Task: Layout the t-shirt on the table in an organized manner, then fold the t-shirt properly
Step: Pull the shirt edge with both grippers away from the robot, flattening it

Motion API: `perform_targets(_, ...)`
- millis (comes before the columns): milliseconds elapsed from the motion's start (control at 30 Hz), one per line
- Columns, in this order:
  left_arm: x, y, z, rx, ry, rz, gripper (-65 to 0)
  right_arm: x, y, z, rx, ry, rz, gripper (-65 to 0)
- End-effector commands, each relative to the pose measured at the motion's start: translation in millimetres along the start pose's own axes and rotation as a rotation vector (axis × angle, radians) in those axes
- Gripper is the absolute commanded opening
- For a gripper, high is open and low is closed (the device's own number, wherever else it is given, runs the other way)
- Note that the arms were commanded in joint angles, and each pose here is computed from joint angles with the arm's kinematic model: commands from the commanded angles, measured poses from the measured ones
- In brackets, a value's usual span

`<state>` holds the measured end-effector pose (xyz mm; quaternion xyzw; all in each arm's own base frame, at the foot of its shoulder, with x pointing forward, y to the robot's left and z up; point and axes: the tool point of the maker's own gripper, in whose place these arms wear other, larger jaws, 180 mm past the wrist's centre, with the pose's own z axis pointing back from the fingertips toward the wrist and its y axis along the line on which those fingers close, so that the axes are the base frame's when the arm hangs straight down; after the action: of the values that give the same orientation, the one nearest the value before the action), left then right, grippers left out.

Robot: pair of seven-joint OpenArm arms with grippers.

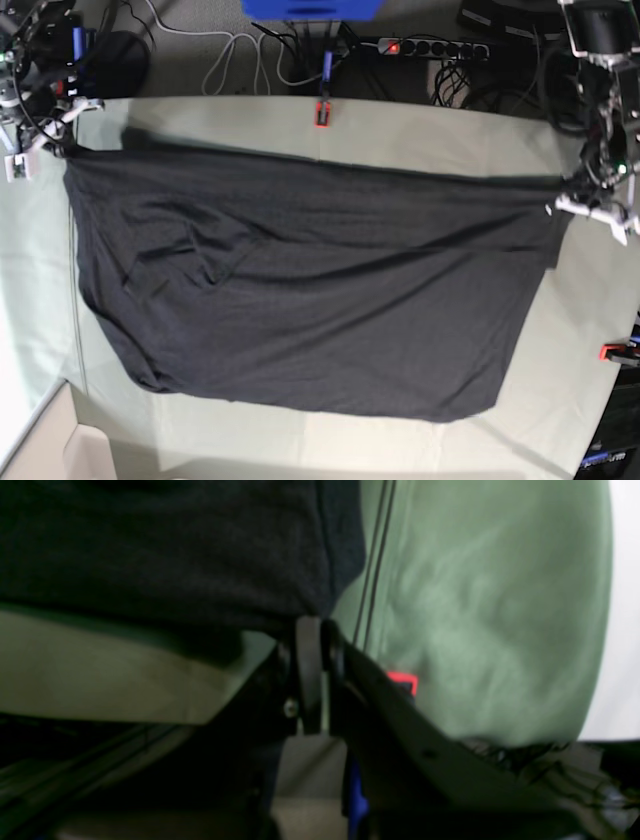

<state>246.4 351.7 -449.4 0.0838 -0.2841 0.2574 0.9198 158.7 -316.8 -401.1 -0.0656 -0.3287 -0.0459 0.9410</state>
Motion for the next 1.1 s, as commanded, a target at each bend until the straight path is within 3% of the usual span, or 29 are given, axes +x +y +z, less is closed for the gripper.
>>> perform_targets(0,10.5,10.7,3.9,0.026,-0.03,-0.013,-65.0,5.9,-7.5,4.9,-0.014,-0.027,0.011,-65.0)
perform_targets(200,-3.1,19.6,5.1,0.042,-0.005,-0.025,-65.0,1.6,-9.9,6.8,-0.019,-0.017,0.011,-65.0)
perform_targets(367,10.3,38.5,20.1,0.068,-0.054,-0.004,-65.0,-3.7,-26.1,13.1,-0.063,-0.013,-0.017,-65.0)
perform_targets(1067,6.2,33.0,25.9,0.054,-0.066,-0.012,-65.0,-15.6,-28.2,17.1,-0.064,0.02,-0.005,-65.0)
